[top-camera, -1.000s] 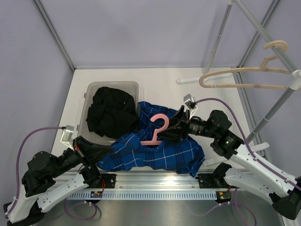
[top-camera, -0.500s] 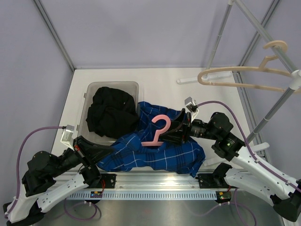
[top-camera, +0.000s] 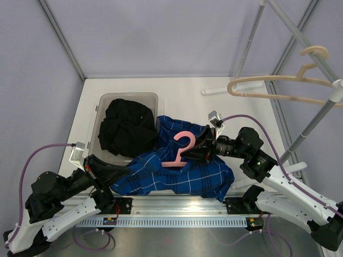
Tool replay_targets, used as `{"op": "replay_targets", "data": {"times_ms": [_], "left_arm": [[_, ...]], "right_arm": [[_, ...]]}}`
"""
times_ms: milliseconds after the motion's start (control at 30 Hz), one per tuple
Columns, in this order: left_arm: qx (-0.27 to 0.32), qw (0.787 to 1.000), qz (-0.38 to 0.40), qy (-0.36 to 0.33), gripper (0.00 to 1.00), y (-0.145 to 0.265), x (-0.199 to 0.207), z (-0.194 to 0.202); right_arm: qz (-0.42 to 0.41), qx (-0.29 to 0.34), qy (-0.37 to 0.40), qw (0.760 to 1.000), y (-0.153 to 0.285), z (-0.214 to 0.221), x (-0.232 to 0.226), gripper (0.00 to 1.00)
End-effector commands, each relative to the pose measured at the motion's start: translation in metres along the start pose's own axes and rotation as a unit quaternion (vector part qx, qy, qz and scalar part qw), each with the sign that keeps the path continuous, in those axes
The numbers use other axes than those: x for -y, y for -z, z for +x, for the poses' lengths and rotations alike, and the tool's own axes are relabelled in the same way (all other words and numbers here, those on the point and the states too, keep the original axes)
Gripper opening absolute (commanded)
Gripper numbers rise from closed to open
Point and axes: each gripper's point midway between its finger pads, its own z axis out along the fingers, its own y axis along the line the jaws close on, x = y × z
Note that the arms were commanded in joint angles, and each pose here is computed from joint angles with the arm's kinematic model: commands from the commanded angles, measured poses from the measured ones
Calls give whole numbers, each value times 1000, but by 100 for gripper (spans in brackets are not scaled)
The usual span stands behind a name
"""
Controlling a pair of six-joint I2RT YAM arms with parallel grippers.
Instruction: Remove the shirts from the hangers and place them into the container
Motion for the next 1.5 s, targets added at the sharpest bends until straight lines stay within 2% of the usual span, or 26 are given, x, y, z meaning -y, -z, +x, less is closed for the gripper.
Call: {"op": "replay_targets", "data": {"times_ms": [0,400,467,500,567,600,733,767,867,900,933,1033,1200,1333,1467], "left_arm": [[42,997,62,6,0,1,30,-25],[33,998,56,15,0,-10,22,-16],[32,998,56,17,0,-12,22,-14],[31,998,56,18,0,-13,21,-14],[33,998,58,19,0,-14,22,-14],[31,998,55,19,0,-15,21,-14],[29,998,52,23,0,-19,20,-14],[28,998,50,25,1,-19,20,-14],[30,998,41,29,18,-19,17,-15],[31,998,38,31,24,-18,16,-15],[32,998,30,33,35,-17,14,-15],[34,999,12,34,43,-14,7,-14],[17,998,-49,45,49,-11,-17,-3],[-2,991,-120,52,50,-13,-45,9],[-29,986,-153,54,50,-19,-59,22]], "right_arm": [[-30,26,34,999,-3,-22,-16,43],[-40,31,41,998,-2,-29,-23,41],[-43,31,42,998,-1,-31,-25,35],[-46,29,42,998,-1,-30,-27,25],[-50,28,43,997,-1,-32,-29,14],[-53,29,45,997,-1,-33,-30,3],[-66,33,45,996,-1,-37,-36,0],[-67,34,41,996,-1,-37,-36,0],[-62,44,39,996,-1,-42,-36,0],[-52,45,35,997,-1,-42,-33,0],[-51,44,32,997,-1,-41,-33,0],[-46,46,27,998,2,-43,-34,0],[-4,46,6,999,11,-47,-32,0],[16,47,-2,999,20,-52,-35,0],[36,41,-10,998,29,-53,-37,0]]}}
